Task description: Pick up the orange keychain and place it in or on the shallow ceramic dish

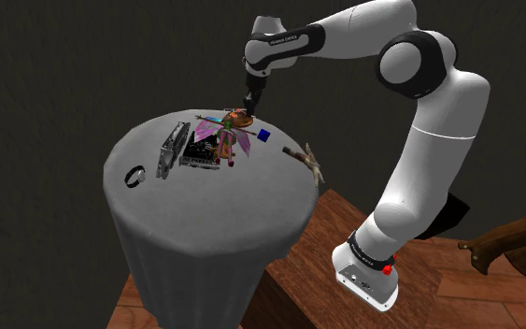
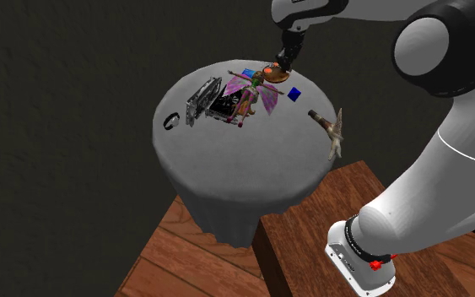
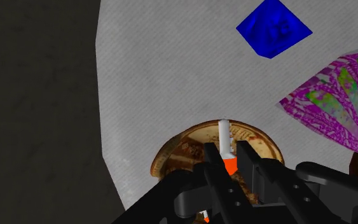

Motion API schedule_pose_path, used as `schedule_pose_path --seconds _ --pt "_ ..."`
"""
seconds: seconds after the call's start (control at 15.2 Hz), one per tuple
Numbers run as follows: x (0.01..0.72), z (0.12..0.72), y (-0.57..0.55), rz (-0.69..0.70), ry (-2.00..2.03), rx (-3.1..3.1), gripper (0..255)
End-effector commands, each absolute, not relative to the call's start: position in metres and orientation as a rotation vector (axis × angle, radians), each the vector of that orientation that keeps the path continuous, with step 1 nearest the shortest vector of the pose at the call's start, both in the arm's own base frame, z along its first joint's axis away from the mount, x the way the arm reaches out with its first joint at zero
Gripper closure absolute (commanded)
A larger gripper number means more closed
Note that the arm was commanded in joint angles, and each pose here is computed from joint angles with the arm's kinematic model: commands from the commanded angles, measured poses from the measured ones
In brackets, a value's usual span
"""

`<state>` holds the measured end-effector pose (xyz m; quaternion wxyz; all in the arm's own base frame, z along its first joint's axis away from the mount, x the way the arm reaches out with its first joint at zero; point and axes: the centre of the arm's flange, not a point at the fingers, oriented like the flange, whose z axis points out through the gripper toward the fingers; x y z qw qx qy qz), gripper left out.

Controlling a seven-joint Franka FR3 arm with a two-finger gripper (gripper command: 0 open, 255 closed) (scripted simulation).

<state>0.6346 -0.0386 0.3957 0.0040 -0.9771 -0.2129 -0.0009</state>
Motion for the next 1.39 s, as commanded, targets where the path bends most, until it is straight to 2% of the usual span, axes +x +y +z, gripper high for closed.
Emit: schedule_pose_path --seconds 0.0,0.46,0.53,0.86,1.12,1.32 --pt "0.634 0.386 -0.039 -0.003 -0.667 -3.062 255" --pt "0.634 0.386 -0.039 -0.003 -0.667 -3.062 255" --pt "0.634 0.386 -0.039 -0.003 -0.667 -3.062 0" --pt "0.634 0.386 -0.039 -0.003 -0.667 -3.062 0" --pt "0.634 0.436 -0.039 -0.003 -0.667 -3.062 0" --pt "0.634 0.436 -0.039 -0.003 -0.667 -3.062 0"
